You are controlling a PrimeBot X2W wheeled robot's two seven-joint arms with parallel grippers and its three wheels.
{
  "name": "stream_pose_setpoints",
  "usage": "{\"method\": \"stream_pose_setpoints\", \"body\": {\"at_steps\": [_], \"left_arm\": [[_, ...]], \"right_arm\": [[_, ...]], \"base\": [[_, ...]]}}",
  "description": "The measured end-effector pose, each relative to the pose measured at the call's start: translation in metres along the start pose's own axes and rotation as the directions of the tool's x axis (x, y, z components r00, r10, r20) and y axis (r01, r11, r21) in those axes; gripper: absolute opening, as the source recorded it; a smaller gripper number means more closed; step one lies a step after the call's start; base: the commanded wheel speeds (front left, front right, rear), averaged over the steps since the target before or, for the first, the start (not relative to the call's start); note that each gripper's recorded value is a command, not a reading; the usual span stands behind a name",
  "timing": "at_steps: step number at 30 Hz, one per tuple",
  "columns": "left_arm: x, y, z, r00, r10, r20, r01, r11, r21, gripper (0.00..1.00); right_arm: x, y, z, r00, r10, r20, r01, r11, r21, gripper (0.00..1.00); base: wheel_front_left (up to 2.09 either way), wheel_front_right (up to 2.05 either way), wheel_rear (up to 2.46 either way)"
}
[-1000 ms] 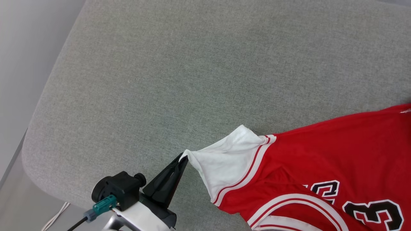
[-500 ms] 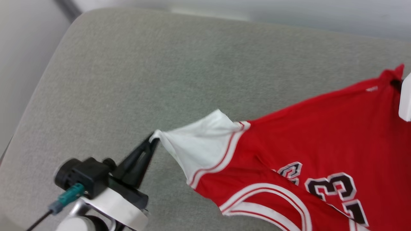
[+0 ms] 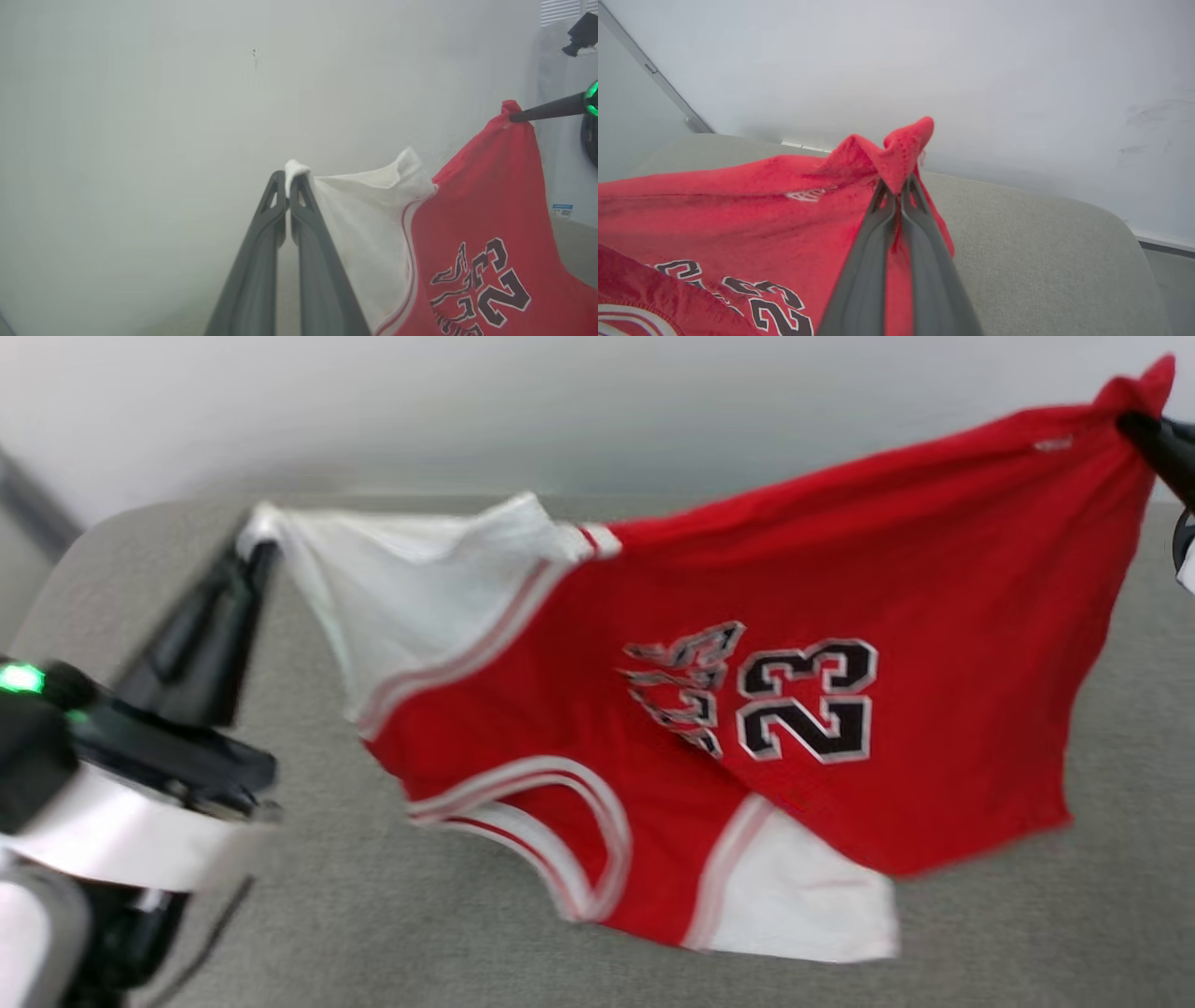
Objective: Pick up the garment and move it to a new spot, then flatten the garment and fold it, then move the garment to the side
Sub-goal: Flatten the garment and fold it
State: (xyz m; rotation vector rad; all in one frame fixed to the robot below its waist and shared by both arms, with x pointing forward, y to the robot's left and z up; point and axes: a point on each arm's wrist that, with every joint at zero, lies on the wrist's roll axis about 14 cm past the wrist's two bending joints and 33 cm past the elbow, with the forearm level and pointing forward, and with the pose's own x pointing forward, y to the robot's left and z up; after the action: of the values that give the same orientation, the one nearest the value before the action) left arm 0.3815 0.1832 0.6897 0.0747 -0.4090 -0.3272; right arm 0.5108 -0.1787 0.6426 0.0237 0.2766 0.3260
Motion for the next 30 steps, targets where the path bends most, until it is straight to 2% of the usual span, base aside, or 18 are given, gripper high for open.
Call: {"method": "stream_pose_setpoints", "body": {"at_steps": [4, 10, 16, 23, 30], "left_arm": [[0.022, 0.0, 0.036, 0.992, -0.034, 0.118, 0.029, 0.999, 0.044, 0.0], [0.045, -0.005, 0.088, 0.959, -0.09, 0.268, 0.062, 0.992, 0.112, 0.0], [0.064, -0.006, 0.121, 0.929, -0.118, 0.35, 0.066, 0.985, 0.158, 0.0], [0.093, 0.005, 0.138, 0.91, -0.128, 0.394, 0.059, 0.982, 0.181, 0.0], [0.139, 0.026, 0.138, 0.896, -0.14, 0.421, 0.062, 0.979, 0.194, 0.0]], "right_arm": [[-0.031, -0.001, 0.031, 0.994, -0.014, 0.111, 0.017, 1.0, -0.025, 0.0], [-0.067, 0.001, 0.058, 0.97, -0.034, 0.24, 0.04, 0.999, -0.018, 0.0], [-0.084, 0.006, 0.074, 0.945, -0.039, 0.324, 0.045, 0.999, -0.01, 0.0], [-0.084, 0.006, 0.093, 0.907, -0.042, 0.418, 0.041, 0.999, 0.012, 0.0], [-0.048, -0.001, 0.11, 0.888, -0.05, 0.458, 0.057, 0.998, -0.001, 0.0]], "base": [[0.0, 0.0, 0.0], [0.0, 0.0, 0.0], [0.0, 0.0, 0.0], [0.0, 0.0, 0.0], [0.0, 0.0, 0.0]]}}
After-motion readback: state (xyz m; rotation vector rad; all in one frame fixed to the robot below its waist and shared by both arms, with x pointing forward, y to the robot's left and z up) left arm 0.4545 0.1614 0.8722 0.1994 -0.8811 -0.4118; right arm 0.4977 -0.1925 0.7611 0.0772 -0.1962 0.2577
